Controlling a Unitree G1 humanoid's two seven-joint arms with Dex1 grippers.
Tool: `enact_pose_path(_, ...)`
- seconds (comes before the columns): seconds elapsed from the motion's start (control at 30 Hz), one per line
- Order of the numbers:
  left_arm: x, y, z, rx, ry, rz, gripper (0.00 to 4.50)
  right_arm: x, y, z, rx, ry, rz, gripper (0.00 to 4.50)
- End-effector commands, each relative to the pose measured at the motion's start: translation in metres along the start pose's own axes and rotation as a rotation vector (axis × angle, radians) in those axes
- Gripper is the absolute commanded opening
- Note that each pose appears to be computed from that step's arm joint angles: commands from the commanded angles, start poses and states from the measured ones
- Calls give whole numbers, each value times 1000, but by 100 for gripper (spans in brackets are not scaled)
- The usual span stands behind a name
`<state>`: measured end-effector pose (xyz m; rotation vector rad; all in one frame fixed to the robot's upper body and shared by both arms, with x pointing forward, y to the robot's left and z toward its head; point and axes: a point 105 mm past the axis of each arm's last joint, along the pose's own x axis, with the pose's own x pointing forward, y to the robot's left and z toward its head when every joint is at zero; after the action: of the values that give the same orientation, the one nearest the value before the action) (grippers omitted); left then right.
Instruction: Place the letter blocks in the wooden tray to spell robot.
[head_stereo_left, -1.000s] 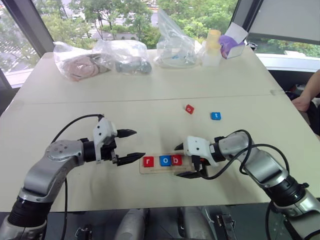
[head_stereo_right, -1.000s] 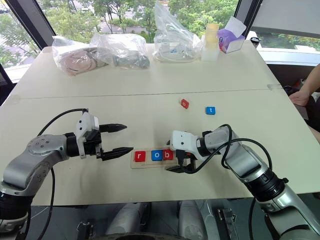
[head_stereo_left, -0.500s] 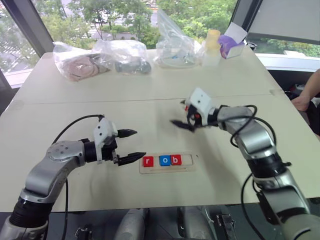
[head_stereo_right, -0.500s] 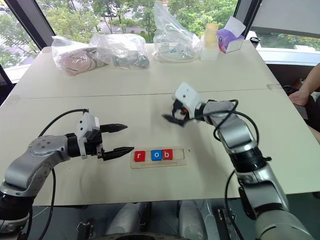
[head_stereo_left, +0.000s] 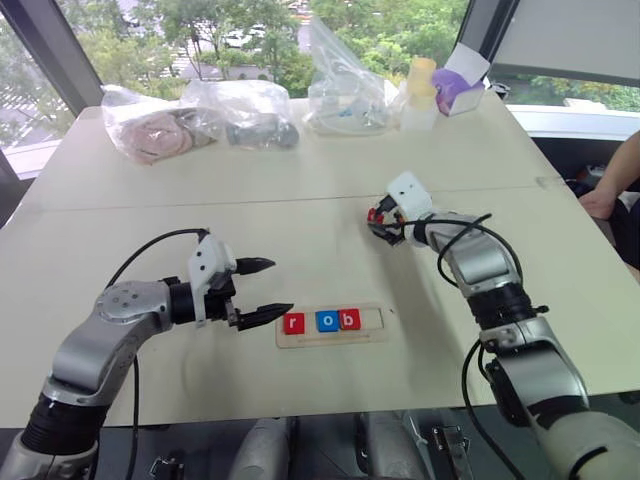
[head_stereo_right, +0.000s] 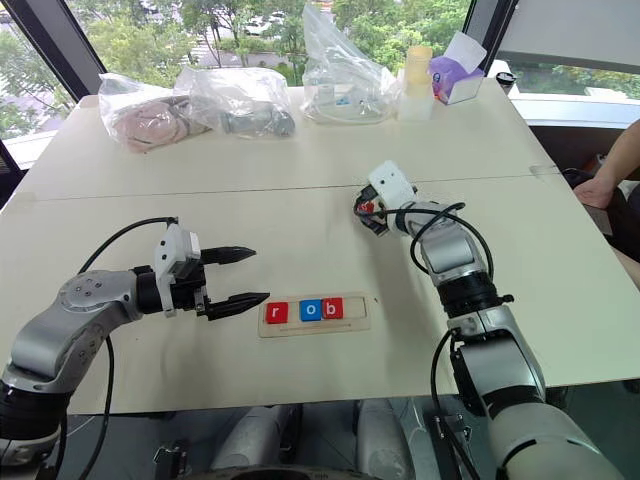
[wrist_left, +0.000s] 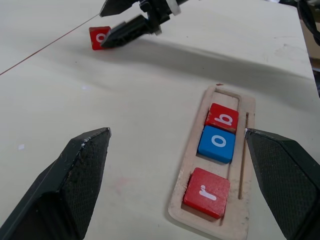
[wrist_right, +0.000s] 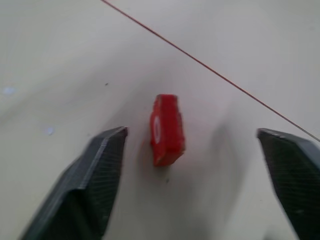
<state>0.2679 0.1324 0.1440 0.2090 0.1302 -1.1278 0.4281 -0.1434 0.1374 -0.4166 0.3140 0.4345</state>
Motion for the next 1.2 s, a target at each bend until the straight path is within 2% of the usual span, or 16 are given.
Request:
enact_pose_path(0.03, 0, -3, 9, 37, -22, -1, 450, -1, -1, 20, 19, -59, 16, 197)
enact_pose_path(0.07, 0, -4, 9, 37, -22, -1, 450, -1, 1, 21, 24, -61, 27, 151)
enact_pose_path(0.2, 0, -4, 9, 37, -23, -1, 450, -1, 1, 24, 12, -64, 28, 151)
enact_pose_path(0.6, 4, -5, 10, 35, -31, -12, 450, -8, -22, 31, -43, -86, -57, 151)
enact_pose_path(0.77, 5, -5, 10, 35, -30, -14, 450, -7, -14, 33, -20, -95, -6, 151)
enact_pose_path(0.87, 5, -4, 11, 35, -29, -14, 450, -5, -10, 32, -41, -93, 21, 231)
enact_pose_path(0.97, 5, -4, 11, 35, -28, -13, 450, -3, -10, 27, -104, -70, 59, 376)
enact_pose_path(1.03, 5, -4, 10, 36, -27, -10, 450, -2, -11, 23, -123, -54, 107, 442)
enact_pose_path(1.2, 5, -4, 10, 34, -29, -5, 450, 0, -7, 25, -95, -76, 267, 442)
